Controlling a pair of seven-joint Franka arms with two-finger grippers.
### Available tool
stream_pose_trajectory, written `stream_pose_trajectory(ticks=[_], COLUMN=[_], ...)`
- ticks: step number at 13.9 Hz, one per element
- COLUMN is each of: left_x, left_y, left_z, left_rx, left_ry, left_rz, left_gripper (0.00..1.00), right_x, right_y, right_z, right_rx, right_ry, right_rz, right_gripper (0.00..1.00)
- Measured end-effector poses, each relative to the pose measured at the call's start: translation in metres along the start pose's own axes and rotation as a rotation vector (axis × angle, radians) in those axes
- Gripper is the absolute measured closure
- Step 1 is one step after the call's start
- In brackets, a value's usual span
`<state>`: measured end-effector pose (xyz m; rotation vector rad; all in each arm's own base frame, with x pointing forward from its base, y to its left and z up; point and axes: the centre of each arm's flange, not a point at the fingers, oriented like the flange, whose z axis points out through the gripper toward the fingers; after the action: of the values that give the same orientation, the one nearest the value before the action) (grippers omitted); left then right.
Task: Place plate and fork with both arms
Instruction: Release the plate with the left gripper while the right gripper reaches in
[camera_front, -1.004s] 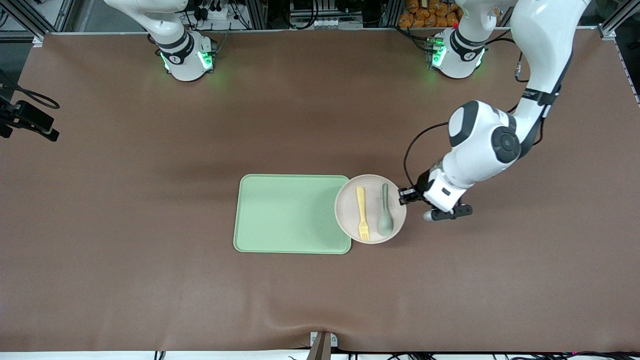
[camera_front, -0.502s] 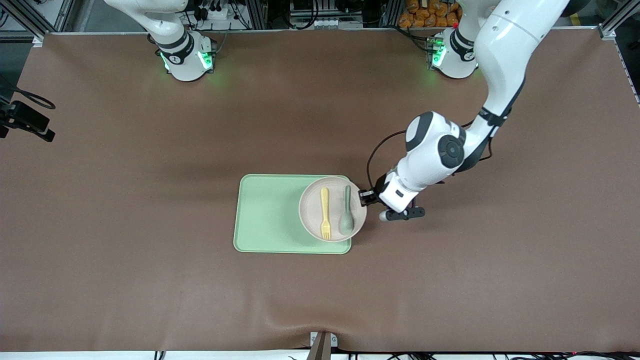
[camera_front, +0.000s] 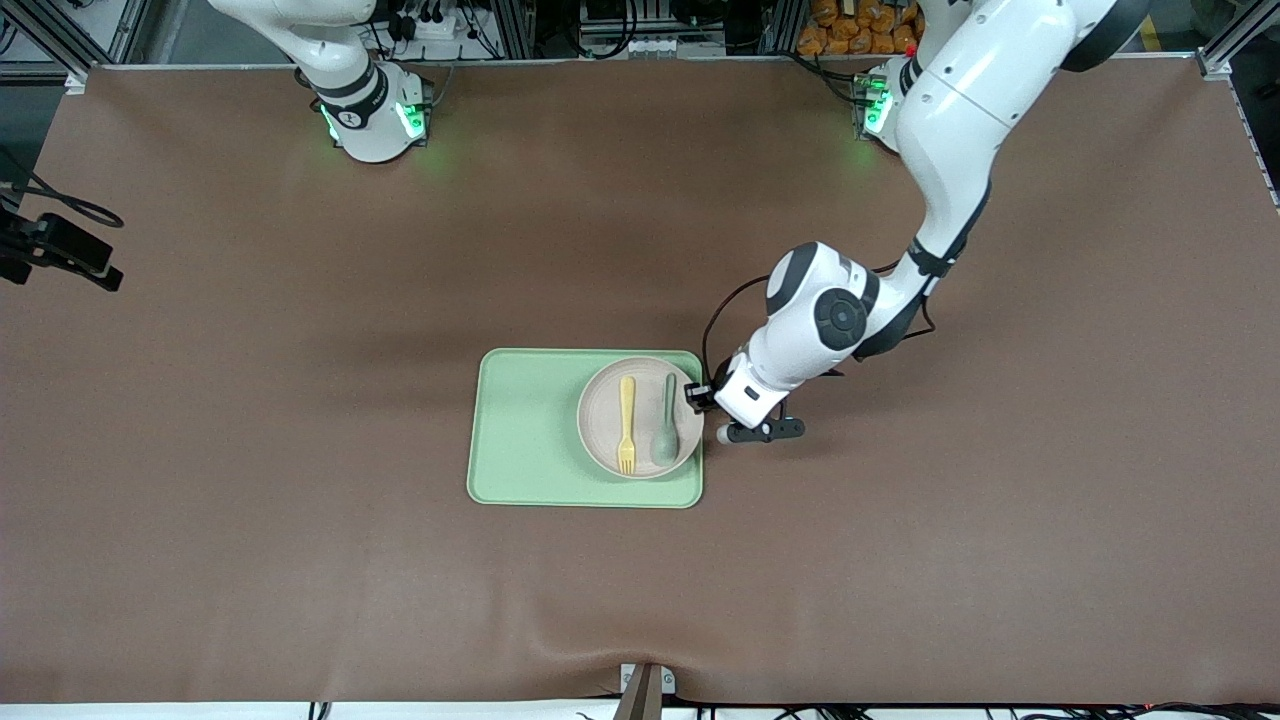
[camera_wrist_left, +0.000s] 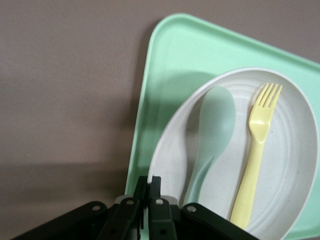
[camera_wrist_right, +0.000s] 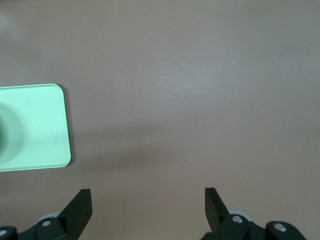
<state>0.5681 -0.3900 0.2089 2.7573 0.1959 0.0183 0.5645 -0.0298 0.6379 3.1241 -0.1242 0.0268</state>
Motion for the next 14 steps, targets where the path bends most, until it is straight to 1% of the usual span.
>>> stream_pose_trajectory(ticks=[3,6,9,12,13,14], left_x=[-0.011,-0.014,-0.011,-0.009,-0.009,-0.009], left_y=[0.015,0.017,0.012,0.012,0.012,0.012], left_z=[0.017,0.026,0.030,0.032,0.032,0.033], left_rx=[0.007,0.009,0.009,0.002,0.001,0.002], left_ry=[0.005,-0.004,0.003,0.012,0.013,0.012], left_rz=[-0.011,-0.020,-0.027,-0.031,-0.031,-0.033], left_gripper=[0.96,0.96,0.96,0.96,0.96,0.91], right_x=[0.005,0.009,0.012,0.017,0.020,0.023], right_y=[-0.008,-0.010,-0.018,-0.023,-0.027,-0.032], right_z=[0.011,0.019,0.024,0.033,0.036,0.041], right_rx=[0.001,0.007,0.040,0.050,0.062,0.085], right_ry=[-0.018,-0.032,-0.039,-0.044,-0.044,-0.046], right_rz=[-0.014,-0.016,-0.019,-0.025,-0.028,-0.032], right_gripper=[0.00,0.00,0.00,0.00,0.00,0.00])
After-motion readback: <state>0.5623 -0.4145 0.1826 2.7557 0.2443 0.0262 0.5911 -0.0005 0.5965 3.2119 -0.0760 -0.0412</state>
